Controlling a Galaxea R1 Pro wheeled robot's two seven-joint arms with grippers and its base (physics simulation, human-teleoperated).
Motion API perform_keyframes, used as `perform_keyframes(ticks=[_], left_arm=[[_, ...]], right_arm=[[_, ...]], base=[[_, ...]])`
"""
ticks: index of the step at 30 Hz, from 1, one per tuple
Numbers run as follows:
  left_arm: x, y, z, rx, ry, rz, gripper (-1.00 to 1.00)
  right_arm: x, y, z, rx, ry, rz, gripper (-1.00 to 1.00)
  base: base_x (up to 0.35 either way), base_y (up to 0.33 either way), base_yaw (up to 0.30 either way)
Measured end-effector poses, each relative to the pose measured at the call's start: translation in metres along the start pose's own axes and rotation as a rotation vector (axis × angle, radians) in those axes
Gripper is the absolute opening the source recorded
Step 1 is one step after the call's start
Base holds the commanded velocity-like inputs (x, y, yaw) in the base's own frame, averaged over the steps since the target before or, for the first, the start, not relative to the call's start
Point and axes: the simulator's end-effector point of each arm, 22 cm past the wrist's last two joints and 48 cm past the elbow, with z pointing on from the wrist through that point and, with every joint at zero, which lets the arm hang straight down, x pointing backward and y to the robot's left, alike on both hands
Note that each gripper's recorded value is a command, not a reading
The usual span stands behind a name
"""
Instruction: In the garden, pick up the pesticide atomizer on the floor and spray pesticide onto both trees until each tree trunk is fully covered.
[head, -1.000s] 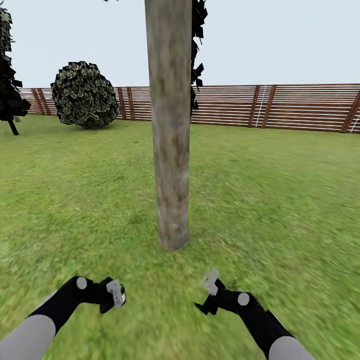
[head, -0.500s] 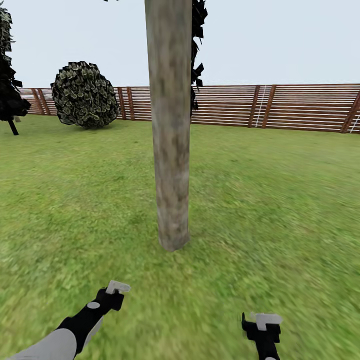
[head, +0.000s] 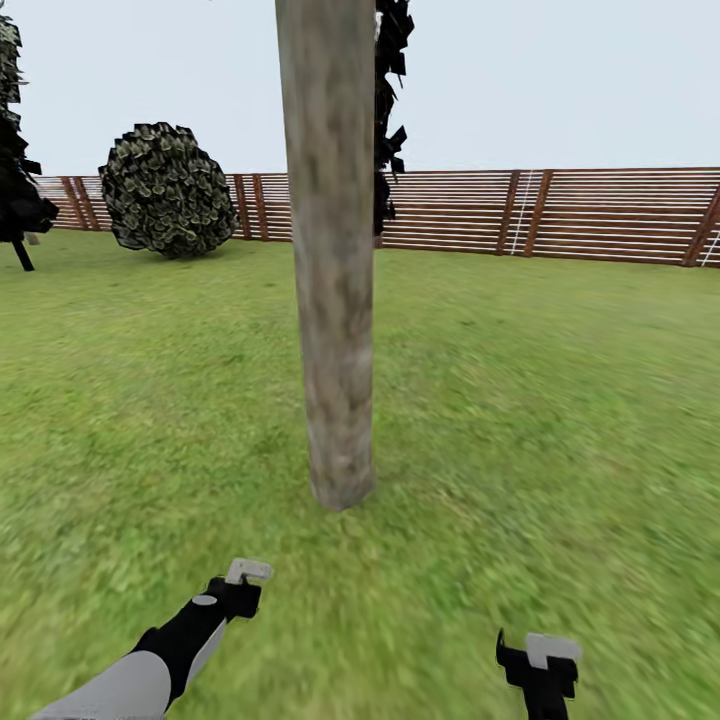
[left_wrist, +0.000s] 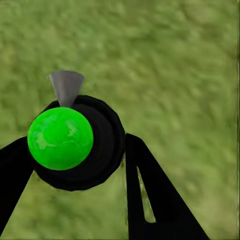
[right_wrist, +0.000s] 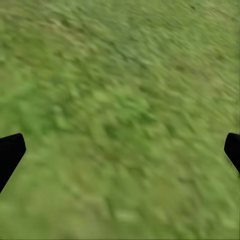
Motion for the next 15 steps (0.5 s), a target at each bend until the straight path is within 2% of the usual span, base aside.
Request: perform_keyframes(ticks=[5, 9, 10, 11, 15], left_arm=[[-0.018, -0.004, -0.002, 0.001, 0.018, -0.008, -1.0], [-0.023, -0.009, -0.003, 0.006, 0.027, -0.007, -1.0], [-0.024, -0.009, -0.003, 0.006, 0.029, -0.006, -1.0], [-0.045, -0.006, -0.005, 0.003, -0.013, -0.006, -1.0], [-0.044, -0.001, -0.005, 0.001, -0.013, -0.011, -1.0]], right_arm=[[0.001, 0.0, -0.001, 0.0, 0.001, -0.001, 1.0], [0.001, 0.0, 0.0, 0.001, 0.001, -0.002, 1.0], [0.001, 0.0, 0.0, 0.001, 0.001, -0.002, 1.0], [0.002, 0.001, -0.001, 0.0, 0.004, -0.003, 1.0], [0.002, 0.0, -0.001, 0.001, 0.004, -0.002, 1.0]], base=[[0.26, -0.234, -0.004], [0.269, -0.234, -0.164], [0.0, 0.0, 0.0], [0.0, 0.0, 0.0], [0.0, 0.0, -0.056]])
